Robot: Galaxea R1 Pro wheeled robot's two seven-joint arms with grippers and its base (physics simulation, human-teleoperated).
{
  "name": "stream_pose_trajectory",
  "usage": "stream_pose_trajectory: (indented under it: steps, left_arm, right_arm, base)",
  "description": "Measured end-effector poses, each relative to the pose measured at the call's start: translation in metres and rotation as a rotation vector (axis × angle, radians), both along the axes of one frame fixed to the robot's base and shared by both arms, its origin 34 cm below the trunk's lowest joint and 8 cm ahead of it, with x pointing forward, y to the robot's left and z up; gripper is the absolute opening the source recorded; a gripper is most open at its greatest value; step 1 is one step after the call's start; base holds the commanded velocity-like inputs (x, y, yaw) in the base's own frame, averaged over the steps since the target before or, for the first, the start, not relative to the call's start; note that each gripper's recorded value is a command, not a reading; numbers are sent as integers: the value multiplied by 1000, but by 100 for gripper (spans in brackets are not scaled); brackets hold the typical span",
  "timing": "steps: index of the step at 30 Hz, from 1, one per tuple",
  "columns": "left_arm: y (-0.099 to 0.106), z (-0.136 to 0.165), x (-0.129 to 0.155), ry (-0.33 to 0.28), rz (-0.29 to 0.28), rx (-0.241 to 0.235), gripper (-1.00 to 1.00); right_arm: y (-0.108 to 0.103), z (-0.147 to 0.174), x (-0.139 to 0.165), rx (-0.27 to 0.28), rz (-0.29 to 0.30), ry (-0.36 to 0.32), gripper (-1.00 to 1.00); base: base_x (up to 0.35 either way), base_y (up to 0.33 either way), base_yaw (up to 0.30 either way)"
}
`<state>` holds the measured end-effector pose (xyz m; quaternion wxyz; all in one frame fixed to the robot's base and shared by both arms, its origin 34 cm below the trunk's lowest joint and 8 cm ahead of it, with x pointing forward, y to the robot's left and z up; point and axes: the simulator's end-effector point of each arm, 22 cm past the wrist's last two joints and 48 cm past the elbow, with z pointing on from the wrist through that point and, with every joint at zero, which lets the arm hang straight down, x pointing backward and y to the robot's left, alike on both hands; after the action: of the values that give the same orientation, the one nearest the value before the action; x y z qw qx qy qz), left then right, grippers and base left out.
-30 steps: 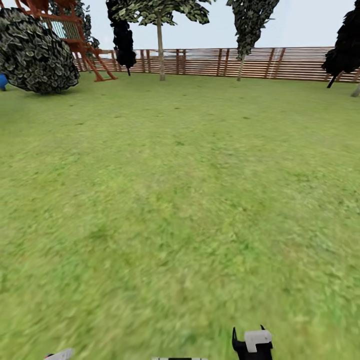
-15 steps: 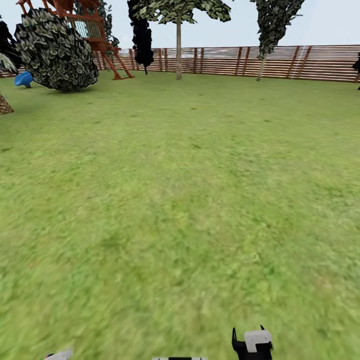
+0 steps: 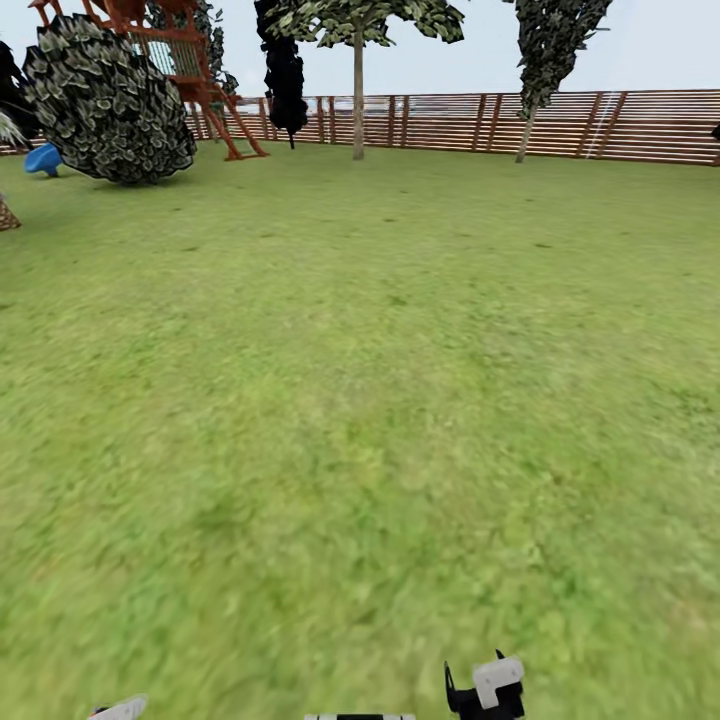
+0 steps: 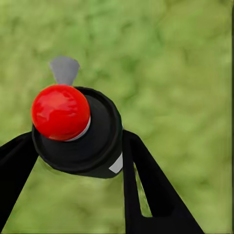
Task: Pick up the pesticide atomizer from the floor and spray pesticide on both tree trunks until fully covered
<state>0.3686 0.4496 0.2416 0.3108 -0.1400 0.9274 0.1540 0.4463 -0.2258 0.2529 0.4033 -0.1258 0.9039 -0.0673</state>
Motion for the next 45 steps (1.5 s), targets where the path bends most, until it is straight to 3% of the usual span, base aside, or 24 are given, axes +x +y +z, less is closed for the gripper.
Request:
stream_pose_trajectory:
  steps: [45]
  left_arm:
    - [0, 0, 0, -2, -1, 0, -100]
  right_arm:
    - [-3, 0, 0, -6, 4, 1, 100]
  base:
    - [340, 0, 0]
